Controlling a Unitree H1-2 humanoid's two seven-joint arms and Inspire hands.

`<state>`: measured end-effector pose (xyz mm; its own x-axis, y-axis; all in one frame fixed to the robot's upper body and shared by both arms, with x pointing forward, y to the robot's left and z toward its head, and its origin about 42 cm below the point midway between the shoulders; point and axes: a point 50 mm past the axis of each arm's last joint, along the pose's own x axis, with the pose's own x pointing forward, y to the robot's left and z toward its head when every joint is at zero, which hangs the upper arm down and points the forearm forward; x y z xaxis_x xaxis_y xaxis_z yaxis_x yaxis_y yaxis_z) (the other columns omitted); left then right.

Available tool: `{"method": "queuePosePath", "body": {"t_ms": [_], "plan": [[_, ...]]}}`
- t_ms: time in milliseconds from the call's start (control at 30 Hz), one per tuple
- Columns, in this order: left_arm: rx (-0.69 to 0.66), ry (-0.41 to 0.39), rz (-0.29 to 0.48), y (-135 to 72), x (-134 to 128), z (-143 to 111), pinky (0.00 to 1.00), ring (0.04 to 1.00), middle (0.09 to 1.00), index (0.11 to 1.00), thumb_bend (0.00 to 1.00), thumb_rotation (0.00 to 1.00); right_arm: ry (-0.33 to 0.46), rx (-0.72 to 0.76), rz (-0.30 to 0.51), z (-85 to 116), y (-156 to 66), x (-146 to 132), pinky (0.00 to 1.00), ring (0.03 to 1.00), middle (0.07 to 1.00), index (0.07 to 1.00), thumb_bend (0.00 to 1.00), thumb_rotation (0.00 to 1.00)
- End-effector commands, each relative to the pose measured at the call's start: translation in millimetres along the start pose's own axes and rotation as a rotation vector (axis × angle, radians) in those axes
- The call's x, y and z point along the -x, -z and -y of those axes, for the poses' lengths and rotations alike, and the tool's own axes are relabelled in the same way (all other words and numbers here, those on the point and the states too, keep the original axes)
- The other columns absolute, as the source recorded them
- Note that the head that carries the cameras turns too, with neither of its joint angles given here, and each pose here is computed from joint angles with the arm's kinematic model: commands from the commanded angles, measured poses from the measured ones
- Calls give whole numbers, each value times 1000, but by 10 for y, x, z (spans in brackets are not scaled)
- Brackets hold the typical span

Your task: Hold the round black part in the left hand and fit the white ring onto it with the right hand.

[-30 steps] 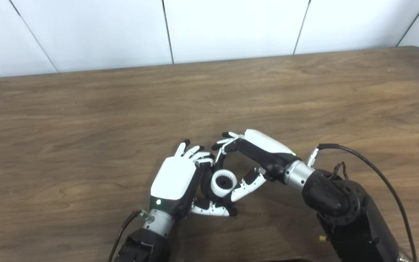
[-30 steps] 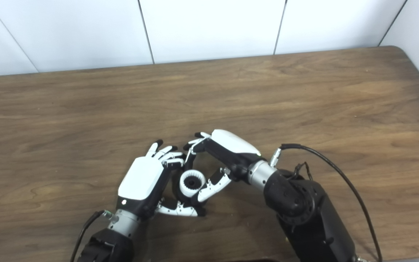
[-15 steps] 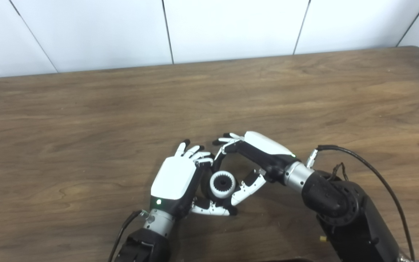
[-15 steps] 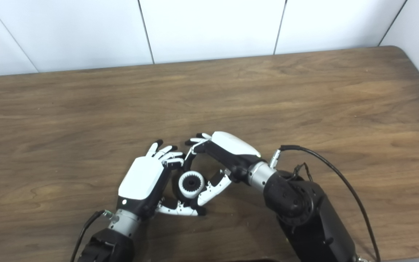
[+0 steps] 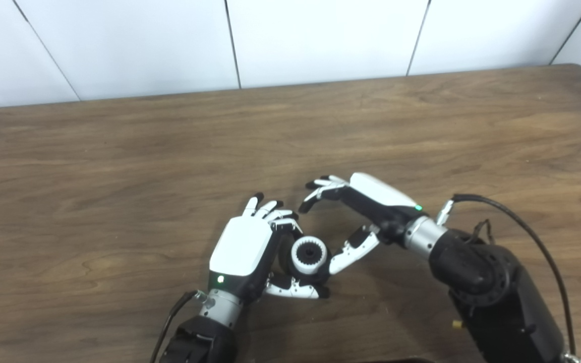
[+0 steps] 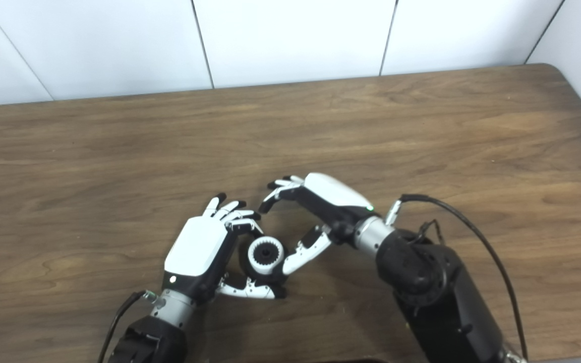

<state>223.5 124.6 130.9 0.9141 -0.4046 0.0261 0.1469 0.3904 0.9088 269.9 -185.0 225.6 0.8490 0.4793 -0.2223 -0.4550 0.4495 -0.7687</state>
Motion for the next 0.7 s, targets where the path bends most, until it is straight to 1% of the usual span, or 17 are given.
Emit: {"method": "queuePosePath", "body": {"t_ms": [0, 100, 200, 400, 500, 600, 667], "plan": [[-11, 7, -14, 39, -31, 17, 1000, 895, 782, 484, 524, 54, 68, 36, 41, 211, -103, 50, 950, 979, 922, 728, 1000, 238], [-13, 6, -16, 56, -34, 20, 1000, 894, 781, 484, 524, 54, 88, 34, 31, 296, -68, 96, 959, 984, 922, 724, 1000, 224], [-17, 6, -18, 75, -30, 23, 1000, 893, 781, 484, 524, 54, 111, 45, 15, 377, -28, 143, 943, 978, 919, 715, 1000, 222], [-24, 0, -14, 113, -21, 25, 1000, 890, 779, 484, 524, 53, 140, 52, 4, 475, 30, 202, 937, 973, 916, 707, 1000, 252], [-26, 1, -22, 143, -14, 27, 1000, 888, 780, 485, 524, 54, 160, 53, -4, 517, 56, 226, 900, 958, 909, 706, 1000, 257], [-26, 4, -33, 174, -11, 17, 1000, 888, 781, 486, 524, 55, 179, 37, -16, 554, 89, 249, 891, 956, 907, 706, 1000, 250], [-26, 6, -41, 193, -11, 6, 1000, 888, 783, 488, 524, 58, 188, 37, -26, 573, 104, 262, 883, 958, 909, 713, 1000, 262]]}}
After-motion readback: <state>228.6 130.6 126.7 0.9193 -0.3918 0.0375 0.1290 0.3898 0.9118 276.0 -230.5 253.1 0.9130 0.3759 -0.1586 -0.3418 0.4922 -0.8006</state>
